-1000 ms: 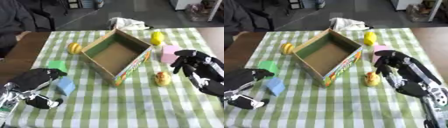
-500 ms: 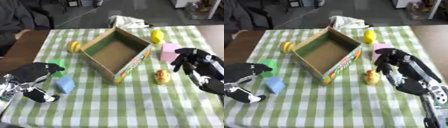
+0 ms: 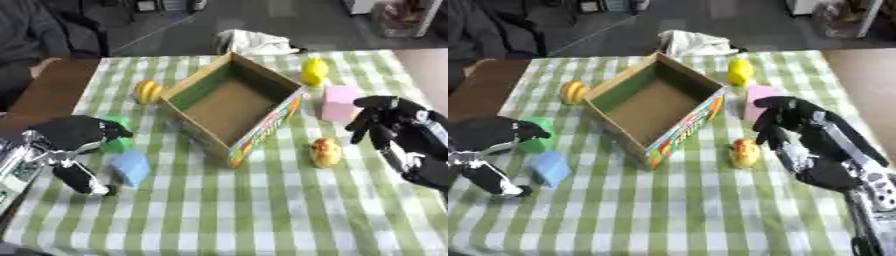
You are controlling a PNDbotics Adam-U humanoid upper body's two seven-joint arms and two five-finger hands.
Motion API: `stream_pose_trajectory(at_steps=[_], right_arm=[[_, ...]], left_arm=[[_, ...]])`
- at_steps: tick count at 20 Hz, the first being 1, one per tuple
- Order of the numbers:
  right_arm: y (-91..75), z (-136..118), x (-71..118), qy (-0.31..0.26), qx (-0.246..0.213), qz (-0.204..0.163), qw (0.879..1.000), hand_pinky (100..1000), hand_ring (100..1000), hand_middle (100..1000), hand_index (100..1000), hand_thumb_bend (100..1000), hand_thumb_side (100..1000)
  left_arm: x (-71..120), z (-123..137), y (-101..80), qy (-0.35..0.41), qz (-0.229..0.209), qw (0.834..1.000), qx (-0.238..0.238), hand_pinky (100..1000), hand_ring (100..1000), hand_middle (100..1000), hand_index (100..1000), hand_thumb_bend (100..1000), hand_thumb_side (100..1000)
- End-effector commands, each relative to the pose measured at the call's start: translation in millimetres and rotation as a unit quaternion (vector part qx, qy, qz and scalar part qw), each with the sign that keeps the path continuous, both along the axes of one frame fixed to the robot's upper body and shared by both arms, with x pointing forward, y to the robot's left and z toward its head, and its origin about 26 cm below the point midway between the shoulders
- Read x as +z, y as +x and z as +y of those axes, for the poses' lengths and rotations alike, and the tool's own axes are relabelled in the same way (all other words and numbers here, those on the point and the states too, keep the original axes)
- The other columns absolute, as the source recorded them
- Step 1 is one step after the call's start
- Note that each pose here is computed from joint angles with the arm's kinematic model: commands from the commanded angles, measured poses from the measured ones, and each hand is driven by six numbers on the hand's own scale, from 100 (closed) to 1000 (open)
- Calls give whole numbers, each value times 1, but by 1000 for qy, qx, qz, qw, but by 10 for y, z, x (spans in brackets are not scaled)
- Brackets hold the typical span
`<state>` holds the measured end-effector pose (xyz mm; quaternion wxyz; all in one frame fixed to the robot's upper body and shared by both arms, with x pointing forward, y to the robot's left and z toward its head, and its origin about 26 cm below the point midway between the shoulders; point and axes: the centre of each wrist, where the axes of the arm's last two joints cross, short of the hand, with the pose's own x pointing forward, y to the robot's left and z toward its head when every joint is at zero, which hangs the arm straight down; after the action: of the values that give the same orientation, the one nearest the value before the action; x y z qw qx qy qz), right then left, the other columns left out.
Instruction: Pick up objects on the table and place them in the box.
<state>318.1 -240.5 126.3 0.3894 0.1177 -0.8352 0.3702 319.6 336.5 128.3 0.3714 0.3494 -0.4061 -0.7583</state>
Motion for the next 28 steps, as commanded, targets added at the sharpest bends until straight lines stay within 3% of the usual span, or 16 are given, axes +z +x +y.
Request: stream_pose_trajectory(at_steps=[1, 16, 20, 24, 28], right_arm=[[9, -19, 73, -9, 0, -11, 1000, 684, 507, 560, 826, 100, 448], [12, -8, 77, -8, -1, -12, 1000, 680, 505, 555, 824, 100, 449], [14, -6, 79, -7, -2, -13, 1000, 679, 505, 554, 824, 100, 449], [15, -8, 80, -7, -4, -13, 1000, 678, 504, 552, 823, 100, 449], [13, -16, 77, -8, -6, -12, 1000, 677, 504, 551, 823, 100, 449]], left_arm=[[85, 76, 52, 21, -3, 1000, -1, 790, 818, 850, 971, 629, 521], [-190, -35, 101, -9, 24, 1000, 0, 610, 656, 754, 903, 440, 468], [-240, -77, 91, -13, 30, 999, -5, 508, 546, 637, 834, 343, 436], [-172, -97, 72, -22, 19, 999, -15, 401, 457, 515, 763, 236, 388], [147, -153, 36, -52, -27, 997, -40, 371, 433, 488, 744, 161, 341]])
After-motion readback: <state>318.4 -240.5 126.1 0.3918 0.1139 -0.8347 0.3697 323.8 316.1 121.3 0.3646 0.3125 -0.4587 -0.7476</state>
